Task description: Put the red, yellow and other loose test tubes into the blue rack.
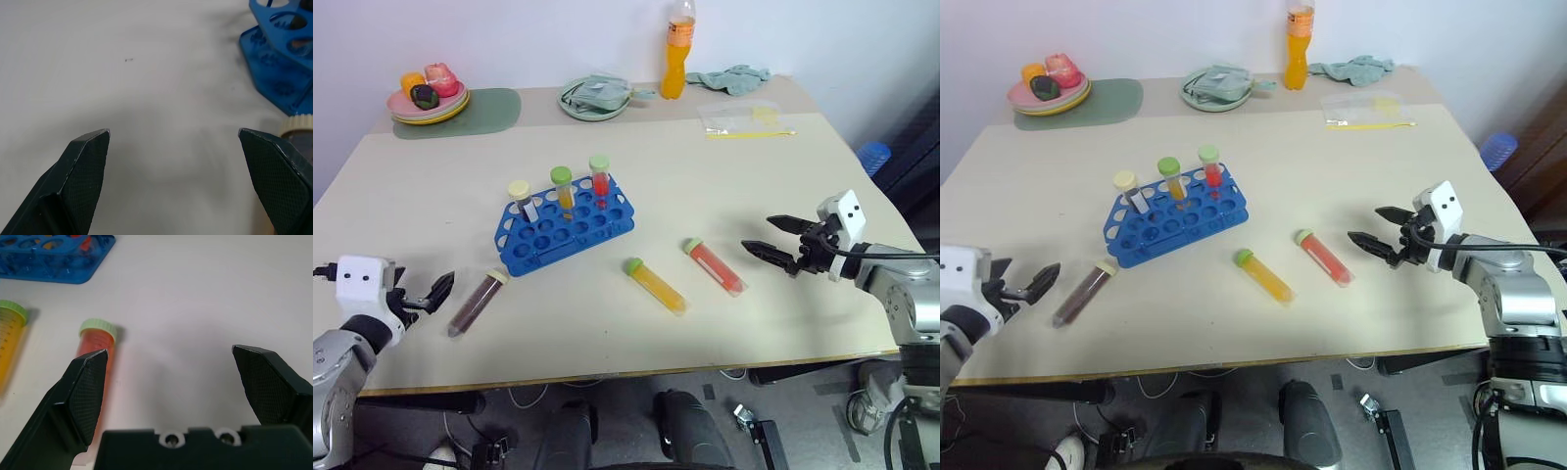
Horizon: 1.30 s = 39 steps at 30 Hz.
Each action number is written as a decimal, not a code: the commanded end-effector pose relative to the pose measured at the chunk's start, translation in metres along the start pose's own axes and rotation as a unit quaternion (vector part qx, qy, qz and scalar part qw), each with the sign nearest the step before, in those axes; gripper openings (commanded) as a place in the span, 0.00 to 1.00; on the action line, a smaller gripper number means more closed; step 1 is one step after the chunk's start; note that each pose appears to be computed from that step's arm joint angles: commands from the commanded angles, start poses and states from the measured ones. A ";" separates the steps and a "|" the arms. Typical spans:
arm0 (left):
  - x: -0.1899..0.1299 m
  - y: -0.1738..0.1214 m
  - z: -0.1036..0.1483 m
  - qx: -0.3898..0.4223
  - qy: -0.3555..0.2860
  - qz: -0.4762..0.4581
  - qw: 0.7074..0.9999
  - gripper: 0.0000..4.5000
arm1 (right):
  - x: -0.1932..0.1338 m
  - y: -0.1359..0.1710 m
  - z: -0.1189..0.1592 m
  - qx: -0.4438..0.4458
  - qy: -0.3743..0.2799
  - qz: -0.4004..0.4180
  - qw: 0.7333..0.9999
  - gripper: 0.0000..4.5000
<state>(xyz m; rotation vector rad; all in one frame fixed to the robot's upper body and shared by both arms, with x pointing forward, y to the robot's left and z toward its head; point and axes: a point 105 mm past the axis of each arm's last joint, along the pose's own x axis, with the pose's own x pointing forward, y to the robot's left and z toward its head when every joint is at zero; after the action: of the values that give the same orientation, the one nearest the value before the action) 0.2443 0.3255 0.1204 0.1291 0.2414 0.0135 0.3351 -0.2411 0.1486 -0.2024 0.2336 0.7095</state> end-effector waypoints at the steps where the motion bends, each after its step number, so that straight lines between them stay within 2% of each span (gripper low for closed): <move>1: -0.005 0.001 0.011 0.007 -0.023 0.015 1.000 0.96 | 0.000 -0.003 0.017 -0.032 -0.010 0.002 0.999 1.00; 4: -0.005 -0.002 0.012 0.008 -0.026 0.014 1.000 0.96 | 0.001 -0.004 0.020 -0.038 -0.007 -0.001 0.999 1.00; 8: -0.003 -0.019 0.027 0.019 -0.050 -0.021 0.998 0.96 | 0.002 -0.003 0.027 -0.038 0.010 -0.004 0.999 1.00; 12: -0.002 -0.074 0.048 0.041 -0.079 -0.147 0.985 0.96 | 0.007 0.018 0.037 -0.048 0.043 0.022 0.998 1.00; 15: -0.010 -0.137 0.046 0.093 -0.070 -0.291 0.950 0.96 | 0.009 0.027 0.029 -0.082 0.135 -0.005 0.987 1.00; 16: -0.012 -0.155 0.045 0.103 -0.070 -0.327 0.937 0.96 | 0.009 0.030 0.029 -0.068 0.156 -0.011 0.985 1.00; 20: -0.014 -0.194 0.040 0.108 -0.075 -0.400 0.907 0.96 | 0.016 0.044 0.025 0.035 0.221 -0.021 0.974 1.00; 24: -0.010 -0.208 0.031 0.114 -0.071 -0.417 0.899 0.96 | 0.027 0.060 0.023 0.046 0.272 -0.050 0.960 1.00; 33: -0.013 -0.215 0.026 0.108 -0.077 -0.425 0.895 0.96 | 0.041 0.071 0.021 0.038 0.286 -0.040 0.957 1.00; 39: -0.016 -0.216 0.024 0.109 -0.080 -0.417 0.899 0.96 | 0.051 0.069 0.011 0.048 0.302 -0.064 0.950 1.00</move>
<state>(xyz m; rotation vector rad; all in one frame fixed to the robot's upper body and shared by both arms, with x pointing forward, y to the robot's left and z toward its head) 0.2376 0.1127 0.1113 0.2187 0.1621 -0.8727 0.3240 -0.1564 0.1292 -0.3248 0.8613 0.5091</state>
